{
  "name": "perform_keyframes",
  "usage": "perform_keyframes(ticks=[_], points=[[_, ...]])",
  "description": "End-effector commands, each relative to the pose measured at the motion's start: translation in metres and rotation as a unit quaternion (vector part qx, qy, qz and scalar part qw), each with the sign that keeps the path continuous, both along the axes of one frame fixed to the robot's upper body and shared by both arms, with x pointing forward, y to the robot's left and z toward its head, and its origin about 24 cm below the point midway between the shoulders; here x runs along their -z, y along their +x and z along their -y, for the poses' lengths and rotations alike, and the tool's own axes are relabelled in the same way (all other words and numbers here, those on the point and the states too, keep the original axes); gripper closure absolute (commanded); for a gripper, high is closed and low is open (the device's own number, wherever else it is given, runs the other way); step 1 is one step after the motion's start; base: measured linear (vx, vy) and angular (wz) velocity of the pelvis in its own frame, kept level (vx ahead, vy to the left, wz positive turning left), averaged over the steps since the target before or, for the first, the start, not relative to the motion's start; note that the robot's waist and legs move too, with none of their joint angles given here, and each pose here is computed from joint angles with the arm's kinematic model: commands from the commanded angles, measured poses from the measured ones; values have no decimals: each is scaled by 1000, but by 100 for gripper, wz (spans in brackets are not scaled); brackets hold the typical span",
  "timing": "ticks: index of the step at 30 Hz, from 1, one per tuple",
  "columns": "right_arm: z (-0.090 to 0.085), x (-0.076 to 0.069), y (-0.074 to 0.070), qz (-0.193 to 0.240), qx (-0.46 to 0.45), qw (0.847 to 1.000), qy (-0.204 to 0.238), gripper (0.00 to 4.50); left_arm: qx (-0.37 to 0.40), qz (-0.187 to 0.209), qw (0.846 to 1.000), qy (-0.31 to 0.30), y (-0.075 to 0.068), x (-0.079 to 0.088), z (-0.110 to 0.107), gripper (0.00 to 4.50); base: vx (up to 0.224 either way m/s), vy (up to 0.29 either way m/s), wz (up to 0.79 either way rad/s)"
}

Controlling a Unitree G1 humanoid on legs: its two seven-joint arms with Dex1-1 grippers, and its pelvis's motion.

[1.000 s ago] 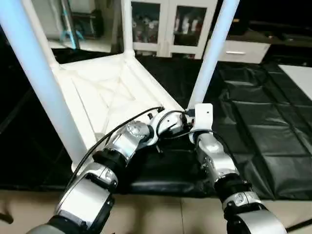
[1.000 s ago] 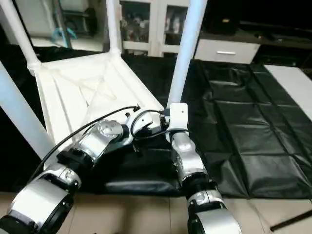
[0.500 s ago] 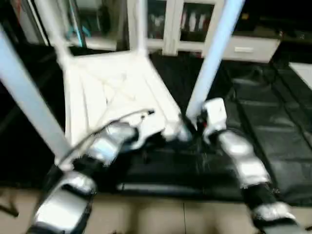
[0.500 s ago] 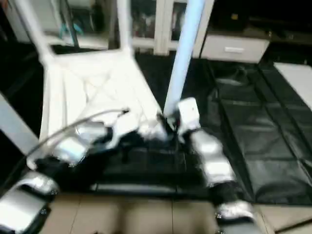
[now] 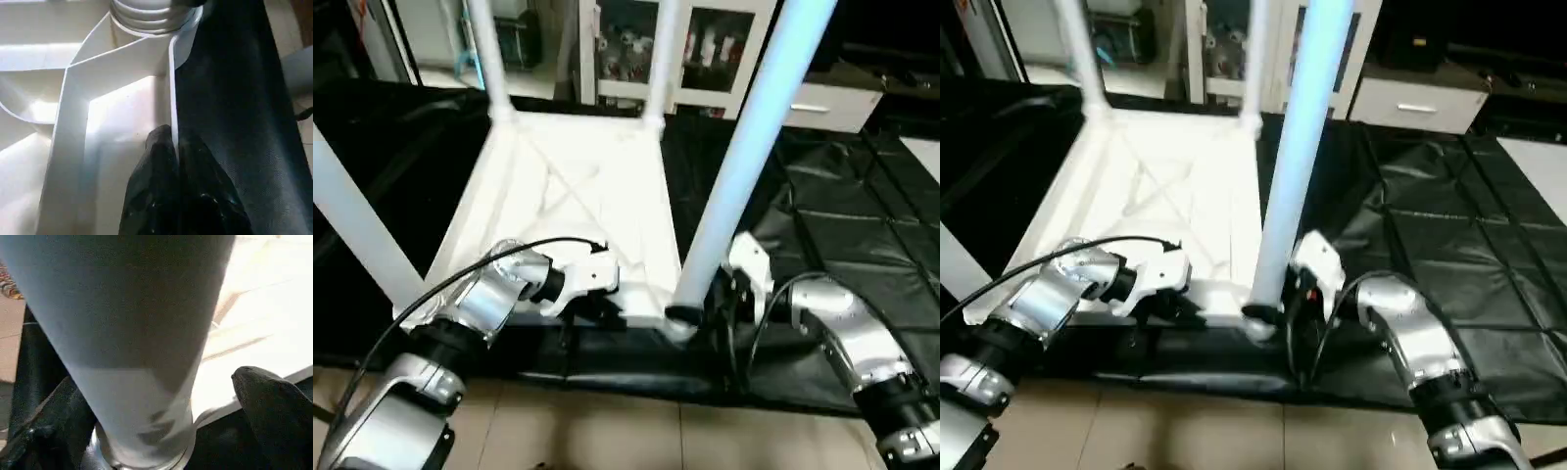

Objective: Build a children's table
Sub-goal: Rotate leg to tighten

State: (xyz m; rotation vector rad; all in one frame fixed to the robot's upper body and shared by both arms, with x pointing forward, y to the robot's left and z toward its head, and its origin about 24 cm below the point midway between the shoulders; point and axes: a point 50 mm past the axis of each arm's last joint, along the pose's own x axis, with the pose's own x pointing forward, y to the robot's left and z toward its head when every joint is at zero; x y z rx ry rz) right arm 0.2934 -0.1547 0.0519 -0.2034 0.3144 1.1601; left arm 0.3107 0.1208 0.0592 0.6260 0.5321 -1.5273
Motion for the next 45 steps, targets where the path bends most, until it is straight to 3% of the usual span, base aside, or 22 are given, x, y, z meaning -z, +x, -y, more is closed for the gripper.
perform_keyframes(ticks=[1, 4, 25, 35, 39, 41, 44, 45], points=[[0, 4, -1, -14, -6, 1000, -21, 6, 77, -69, 994, 35, -23, 24, 14, 450, 0, 0, 0], [0, 7, -5, -32, -26, 999, -20, 6, 74, -70, 994, 43, -23, 24, 11, 450, 0, 0, 0], [9, 14, -12, -63, -60, 996, -28, 188, 60, -69, 994, 54, -22, 26, 8, 450, 0, 0, 0], [7, 15, -13, -65, -51, 996, -20, 203, 48, -69, 995, 46, -21, 29, 11, 450, 0, 0, 0], [3, 28, 6, -44, 101, 994, -17, 203, -28, -41, 999, 10, -9, 28, 22, 450, 0, 0, 0], [1, 31, 8, -45, 126, 991, -10, 203, -43, -35, 998, 2, -6, 27, 24, 450, 0, 0, 0], [-8, 37, 16, -49, 222, 974, 13, 203, -93, -14, 995, -14, 3, 28, 35, 450, -65, 23, -11], [-11, 39, 23, -43, 282, 958, 19, 203, -129, -1, 991, -23, 9, 29, 42, 450, -61, 31, -14]])
